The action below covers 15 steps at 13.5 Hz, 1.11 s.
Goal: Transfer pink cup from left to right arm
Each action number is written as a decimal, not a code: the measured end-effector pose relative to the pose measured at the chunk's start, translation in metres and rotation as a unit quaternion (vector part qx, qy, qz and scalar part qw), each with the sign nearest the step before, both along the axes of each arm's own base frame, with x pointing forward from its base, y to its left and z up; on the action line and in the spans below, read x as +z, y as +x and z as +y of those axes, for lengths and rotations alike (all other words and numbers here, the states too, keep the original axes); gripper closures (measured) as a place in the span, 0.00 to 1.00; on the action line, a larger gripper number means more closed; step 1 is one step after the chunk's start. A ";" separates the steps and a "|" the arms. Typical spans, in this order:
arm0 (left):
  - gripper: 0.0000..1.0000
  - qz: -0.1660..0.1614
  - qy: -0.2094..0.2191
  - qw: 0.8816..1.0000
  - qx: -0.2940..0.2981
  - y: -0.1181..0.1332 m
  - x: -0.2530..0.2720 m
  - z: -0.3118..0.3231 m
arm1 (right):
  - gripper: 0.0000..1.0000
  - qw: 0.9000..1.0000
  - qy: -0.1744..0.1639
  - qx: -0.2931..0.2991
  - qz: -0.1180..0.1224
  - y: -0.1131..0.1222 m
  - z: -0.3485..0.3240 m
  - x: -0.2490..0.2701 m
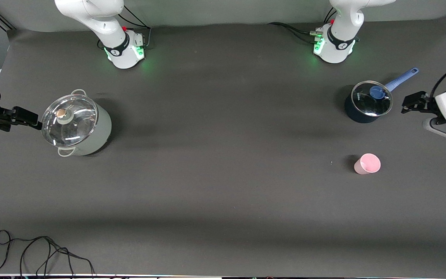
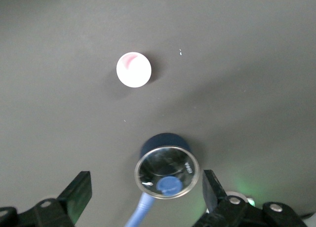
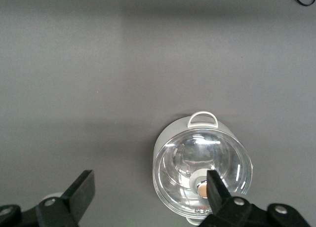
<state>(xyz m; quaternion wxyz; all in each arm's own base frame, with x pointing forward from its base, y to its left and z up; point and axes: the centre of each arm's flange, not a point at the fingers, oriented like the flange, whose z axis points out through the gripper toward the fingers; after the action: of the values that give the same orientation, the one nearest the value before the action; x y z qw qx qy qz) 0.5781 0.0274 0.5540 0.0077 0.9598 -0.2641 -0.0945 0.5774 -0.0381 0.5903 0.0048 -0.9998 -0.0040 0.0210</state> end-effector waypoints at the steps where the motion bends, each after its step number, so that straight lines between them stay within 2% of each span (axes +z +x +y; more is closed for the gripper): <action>1: 0.00 -0.004 -0.007 0.999 -0.034 0.004 -0.002 0.005 | 0.00 1.000 0.000 0.000 -0.001 0.000 0.000 0.001; 4: 0.00 -0.021 -0.034 0.988 -0.147 0.020 -0.015 0.017 | 0.00 1.000 0.000 -0.001 -0.005 0.000 -0.001 0.005; 6: 0.00 -0.037 -0.087 0.973 -0.212 0.029 -0.031 0.035 | 0.00 1.000 -0.001 -0.001 -0.009 0.000 -0.001 0.009; 9: 0.01 -0.064 -0.187 0.941 -0.274 0.036 -0.077 0.102 | 0.00 1.000 -0.001 0.001 -0.014 0.001 0.001 0.014; 11: 0.01 -0.091 -0.251 0.910 -0.317 0.037 -0.119 0.147 | 0.00 1.000 -0.001 0.001 -0.013 0.001 0.000 0.012; 13: 0.01 -0.127 -0.304 0.873 -0.360 0.042 -0.165 0.180 | 0.00 1.000 -0.001 0.000 -0.010 0.002 0.000 0.009; 15: 0.01 -0.171 -0.351 0.831 -0.395 0.048 -0.214 0.200 | 0.00 1.000 -0.001 0.000 -0.011 0.002 0.000 0.009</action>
<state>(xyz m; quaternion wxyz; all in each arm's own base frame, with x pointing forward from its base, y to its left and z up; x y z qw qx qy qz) 0.6265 0.2276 0.3397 0.2608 0.7071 -0.6334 0.1755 0.5799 -0.0384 0.5994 0.0037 -0.9999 -0.0039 0.0101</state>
